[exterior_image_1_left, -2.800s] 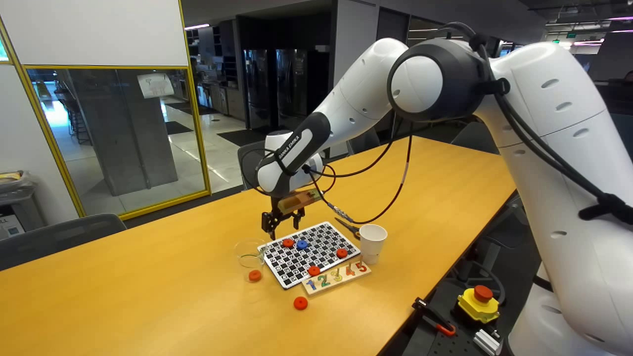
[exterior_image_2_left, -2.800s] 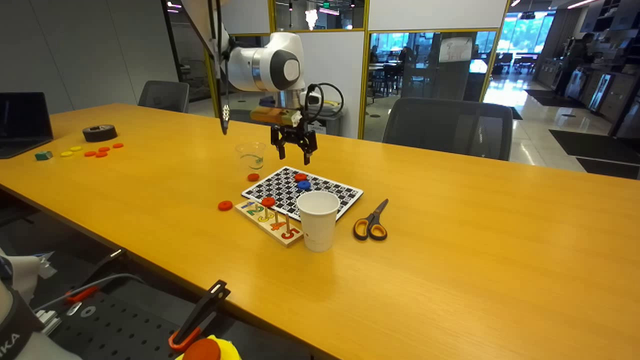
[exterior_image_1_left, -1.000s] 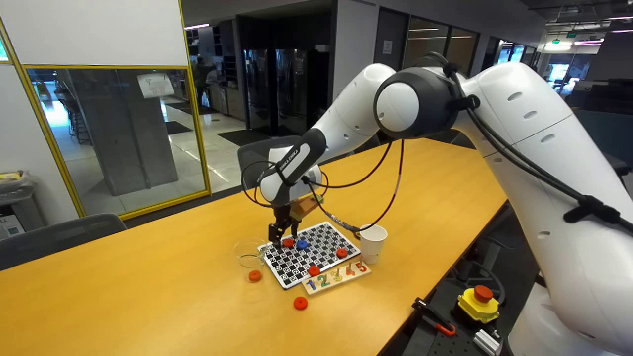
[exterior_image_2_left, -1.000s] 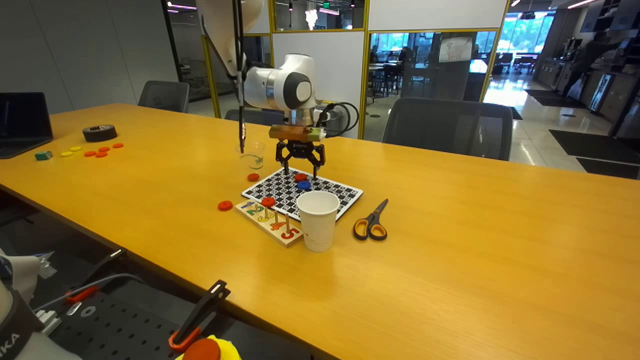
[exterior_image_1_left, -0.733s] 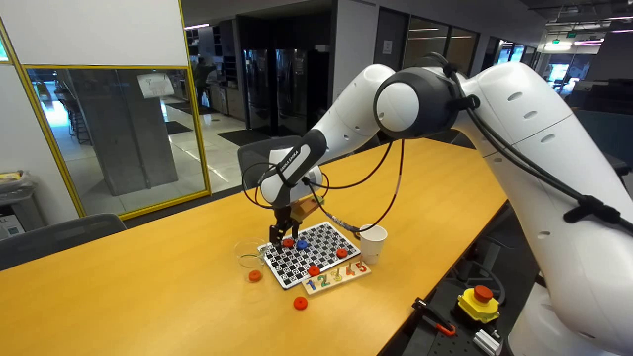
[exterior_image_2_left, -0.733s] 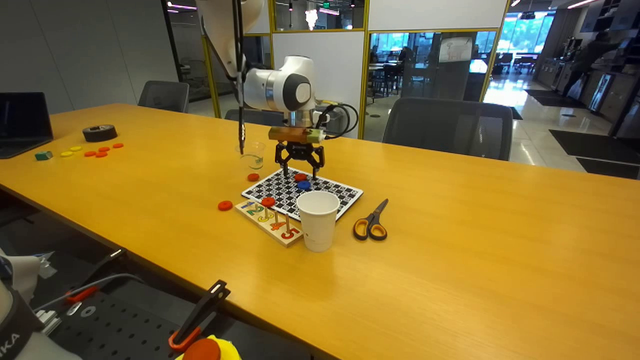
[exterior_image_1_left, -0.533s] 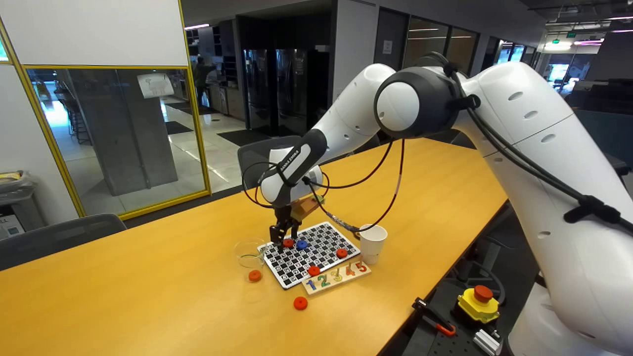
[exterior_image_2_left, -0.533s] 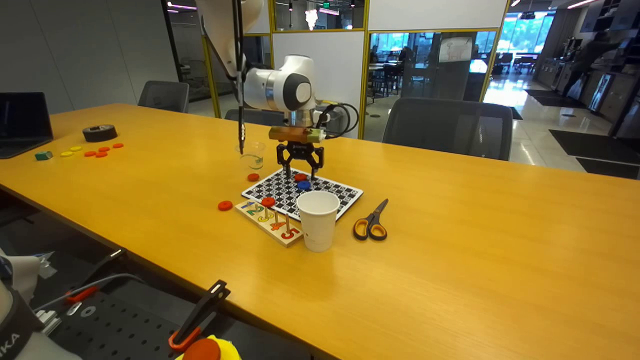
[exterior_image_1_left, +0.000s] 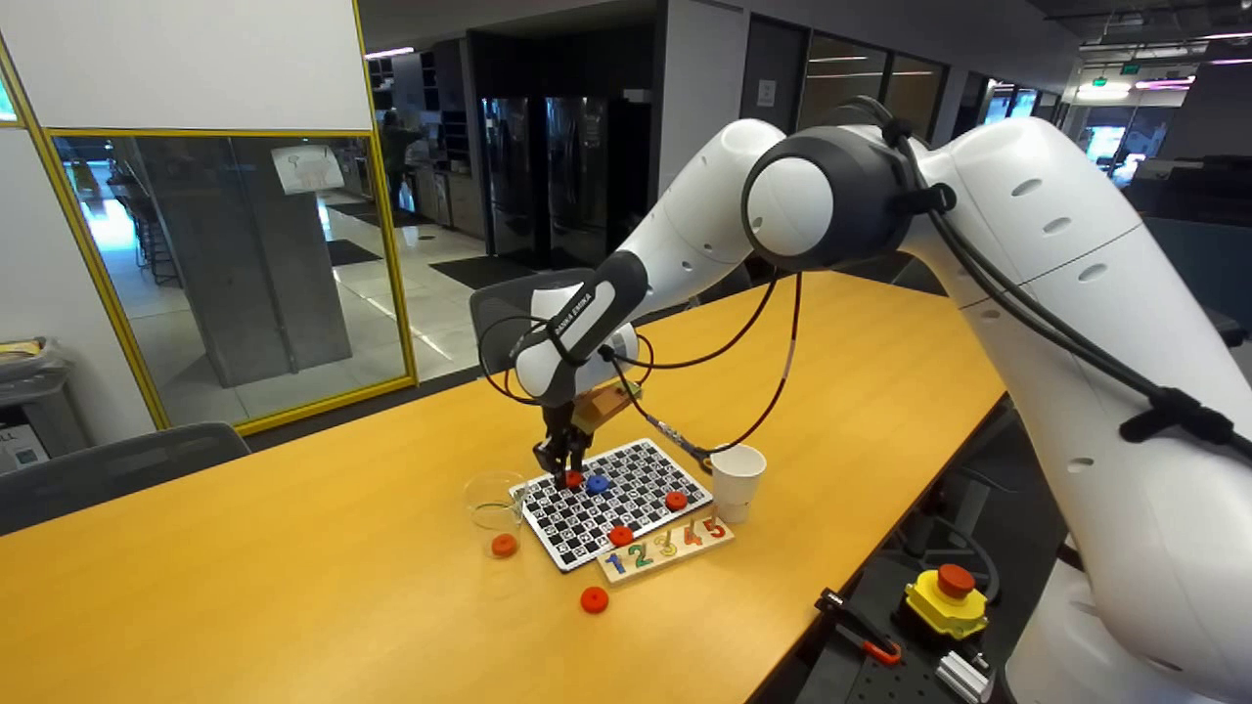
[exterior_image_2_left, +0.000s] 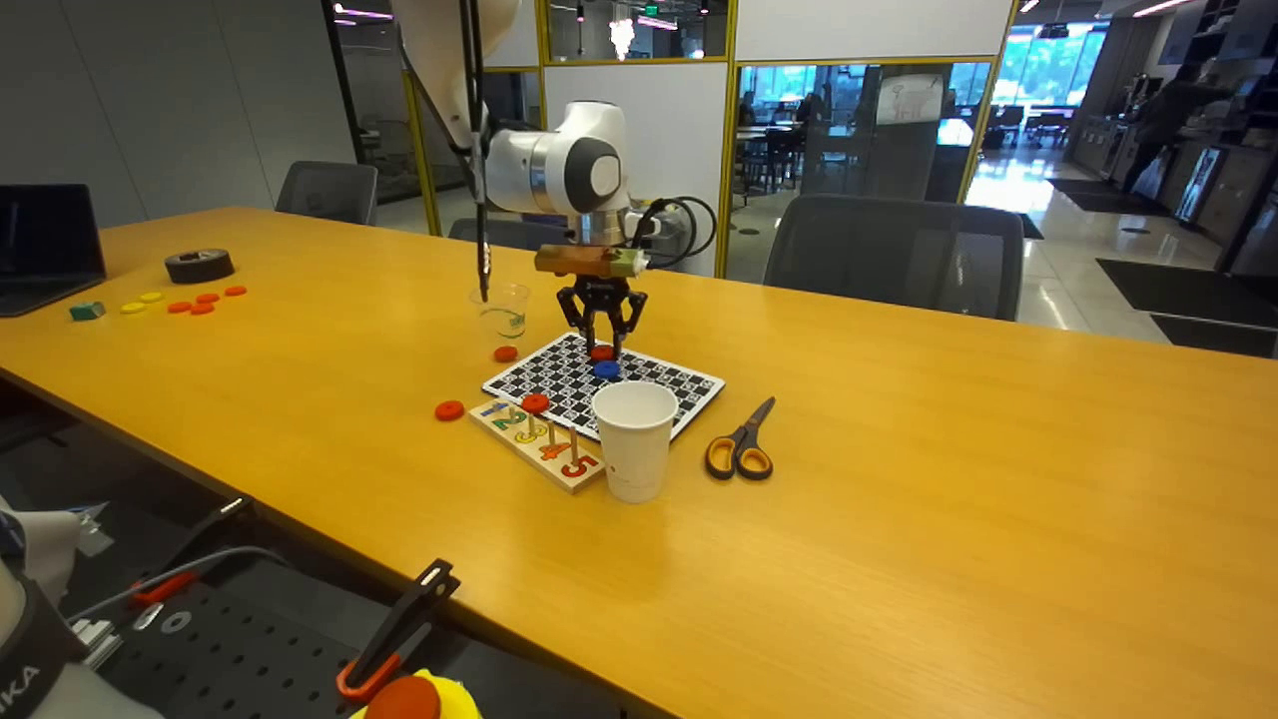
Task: Pick up the orange and blue objects from the table and put them in the two cups
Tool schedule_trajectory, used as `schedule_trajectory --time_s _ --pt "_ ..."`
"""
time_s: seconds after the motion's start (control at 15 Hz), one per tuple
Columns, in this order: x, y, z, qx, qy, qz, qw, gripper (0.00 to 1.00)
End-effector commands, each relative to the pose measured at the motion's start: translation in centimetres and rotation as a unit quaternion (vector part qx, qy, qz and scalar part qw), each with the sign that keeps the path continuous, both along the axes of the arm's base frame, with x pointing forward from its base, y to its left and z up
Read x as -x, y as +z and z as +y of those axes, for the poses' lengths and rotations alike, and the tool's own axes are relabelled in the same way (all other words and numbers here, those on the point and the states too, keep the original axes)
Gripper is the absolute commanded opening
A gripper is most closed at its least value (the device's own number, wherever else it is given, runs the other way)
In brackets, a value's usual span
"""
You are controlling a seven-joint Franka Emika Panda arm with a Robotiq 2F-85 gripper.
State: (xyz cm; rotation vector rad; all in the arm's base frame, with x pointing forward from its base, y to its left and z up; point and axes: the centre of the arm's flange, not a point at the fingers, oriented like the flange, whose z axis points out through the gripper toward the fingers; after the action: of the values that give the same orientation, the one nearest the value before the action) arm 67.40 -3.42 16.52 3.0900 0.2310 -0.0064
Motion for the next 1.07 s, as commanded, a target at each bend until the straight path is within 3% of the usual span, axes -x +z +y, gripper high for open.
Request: schedule_trajectory --time_s 0.0,0.47,1.0 --pt "1.3 3.6 2.5 0.042 -0.033 -0.048 0.9974 0.20" --pt "2.5 10.0 9.3 0.073 -0.064 -0.141 0.9852 0.20" --pt "5.4 11.5 15.3 0.045 -0.013 -0.108 0.9931 0.20"
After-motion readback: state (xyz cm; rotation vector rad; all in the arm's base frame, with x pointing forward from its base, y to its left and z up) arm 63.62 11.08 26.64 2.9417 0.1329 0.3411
